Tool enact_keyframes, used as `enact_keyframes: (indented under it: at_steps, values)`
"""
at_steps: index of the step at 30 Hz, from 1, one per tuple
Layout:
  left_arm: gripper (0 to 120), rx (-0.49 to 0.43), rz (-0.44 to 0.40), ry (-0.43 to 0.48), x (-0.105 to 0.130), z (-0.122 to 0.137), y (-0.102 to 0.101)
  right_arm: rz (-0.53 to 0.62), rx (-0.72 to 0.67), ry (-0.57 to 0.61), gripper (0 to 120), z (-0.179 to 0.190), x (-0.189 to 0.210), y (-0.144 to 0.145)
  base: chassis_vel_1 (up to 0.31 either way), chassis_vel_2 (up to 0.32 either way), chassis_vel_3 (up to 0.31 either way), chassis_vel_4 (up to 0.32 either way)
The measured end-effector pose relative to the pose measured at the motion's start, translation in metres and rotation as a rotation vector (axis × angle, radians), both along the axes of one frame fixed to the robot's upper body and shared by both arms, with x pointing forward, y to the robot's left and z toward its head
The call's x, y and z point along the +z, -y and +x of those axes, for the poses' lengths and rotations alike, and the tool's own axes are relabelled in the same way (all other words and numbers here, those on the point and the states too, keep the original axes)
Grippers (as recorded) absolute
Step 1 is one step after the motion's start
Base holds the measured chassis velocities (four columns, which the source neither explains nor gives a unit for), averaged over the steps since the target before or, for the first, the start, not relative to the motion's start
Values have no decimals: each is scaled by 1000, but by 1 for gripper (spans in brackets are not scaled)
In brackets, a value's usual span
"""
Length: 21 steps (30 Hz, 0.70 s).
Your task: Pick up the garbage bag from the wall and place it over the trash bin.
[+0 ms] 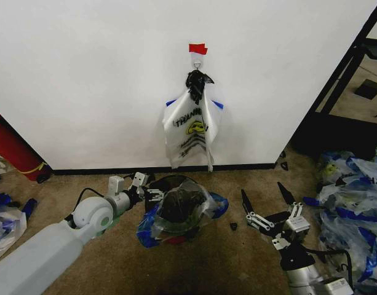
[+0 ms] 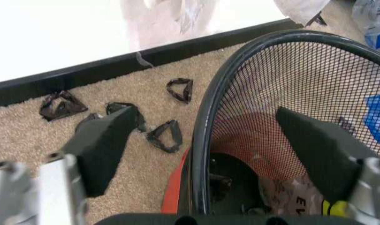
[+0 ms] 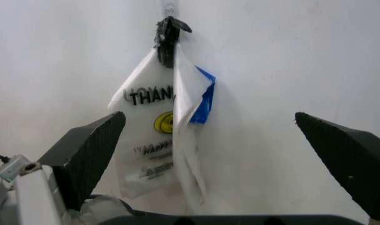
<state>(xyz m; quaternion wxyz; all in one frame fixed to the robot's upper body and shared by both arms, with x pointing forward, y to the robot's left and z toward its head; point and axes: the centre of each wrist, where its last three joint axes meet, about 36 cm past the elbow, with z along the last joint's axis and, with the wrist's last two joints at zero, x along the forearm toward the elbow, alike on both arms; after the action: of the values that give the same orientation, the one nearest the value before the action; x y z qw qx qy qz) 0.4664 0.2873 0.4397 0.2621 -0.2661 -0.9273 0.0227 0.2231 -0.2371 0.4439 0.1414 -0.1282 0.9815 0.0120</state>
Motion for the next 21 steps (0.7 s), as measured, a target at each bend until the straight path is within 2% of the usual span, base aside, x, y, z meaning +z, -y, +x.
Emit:
enact_keyframes:
  at_steps: [1,7,9,13,17,18,21]
  values:
    - [81,1,-2,-3,0,0,0,0,0,-1,100,0,0,0,0,0,0,0]
    - [55,-7,-13,-43,0,-1,2,0,-3,-8,100,1,1,-3,0,0,0,0]
    - [54,-8,-11,-45,0,0,2,0,-3,-8,100,1,1,-3,0,0,0,0]
    - [35,-13,3,-53,1,3,5,-2,-5,-7,100,0,1,-4,0,0,0,0]
    - [26,-12,11,-55,2,4,6,-2,-6,-6,100,0,1,-4,0,0,0,0]
    - [17,-10,16,-58,3,5,6,-3,-7,-6,100,0,2,-4,0,0,0,0]
    - [5,-10,16,-64,6,4,7,-5,-8,-6,100,0,2,-4,0,0,0,0]
